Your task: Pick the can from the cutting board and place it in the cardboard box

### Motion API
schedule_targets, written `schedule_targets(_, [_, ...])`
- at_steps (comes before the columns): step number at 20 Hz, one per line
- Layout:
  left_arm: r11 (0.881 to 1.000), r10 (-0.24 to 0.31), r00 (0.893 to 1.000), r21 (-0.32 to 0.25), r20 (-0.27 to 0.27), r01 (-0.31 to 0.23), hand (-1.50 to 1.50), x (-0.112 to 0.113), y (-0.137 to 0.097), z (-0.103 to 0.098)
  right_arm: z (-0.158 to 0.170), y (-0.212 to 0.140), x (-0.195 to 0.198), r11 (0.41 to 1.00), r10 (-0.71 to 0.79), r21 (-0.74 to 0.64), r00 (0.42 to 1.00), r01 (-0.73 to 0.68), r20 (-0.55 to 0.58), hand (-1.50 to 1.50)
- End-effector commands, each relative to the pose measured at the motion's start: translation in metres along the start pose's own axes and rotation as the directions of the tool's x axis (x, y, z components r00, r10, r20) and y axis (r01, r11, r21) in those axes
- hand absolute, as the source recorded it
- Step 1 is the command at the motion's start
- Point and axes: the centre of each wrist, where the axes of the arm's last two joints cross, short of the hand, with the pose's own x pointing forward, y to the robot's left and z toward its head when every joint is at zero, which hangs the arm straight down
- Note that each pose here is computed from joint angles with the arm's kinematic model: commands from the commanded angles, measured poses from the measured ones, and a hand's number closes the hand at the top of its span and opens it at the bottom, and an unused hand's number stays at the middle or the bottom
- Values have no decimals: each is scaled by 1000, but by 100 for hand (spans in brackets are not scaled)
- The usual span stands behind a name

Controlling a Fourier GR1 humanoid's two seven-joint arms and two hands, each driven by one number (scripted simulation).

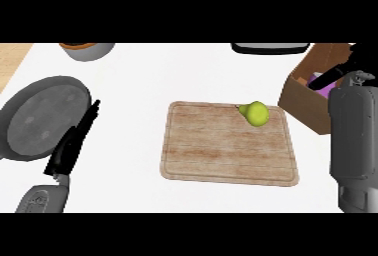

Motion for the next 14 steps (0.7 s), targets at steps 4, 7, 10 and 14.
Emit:
schedule_targets(4, [1000, 4, 1000, -7, 9, -4, 0, 8, -18, 1, 2, -7, -9, 915, -351, -148, 921, 375, 167, -150])
schedule_targets(7, [1000, -8, 1000, -4, 10, 8, 0, 11, 15, -6, -1, -10, -10, 829, -491, -188, 846, 527, 210, -150])
schedule_targets(10, [1000, -15, 1000, 5, 12, 15, 0, 4, 10, 3, -11, 18, -30, 772, -587, -174, 790, 612, 175, -150])
schedule_targets(14, [1000, 2, 1000, 4, 10, -2, 0, -5, -8, 3, -23, 17, -56, 651, -702, -246, 693, 718, 162, -150])
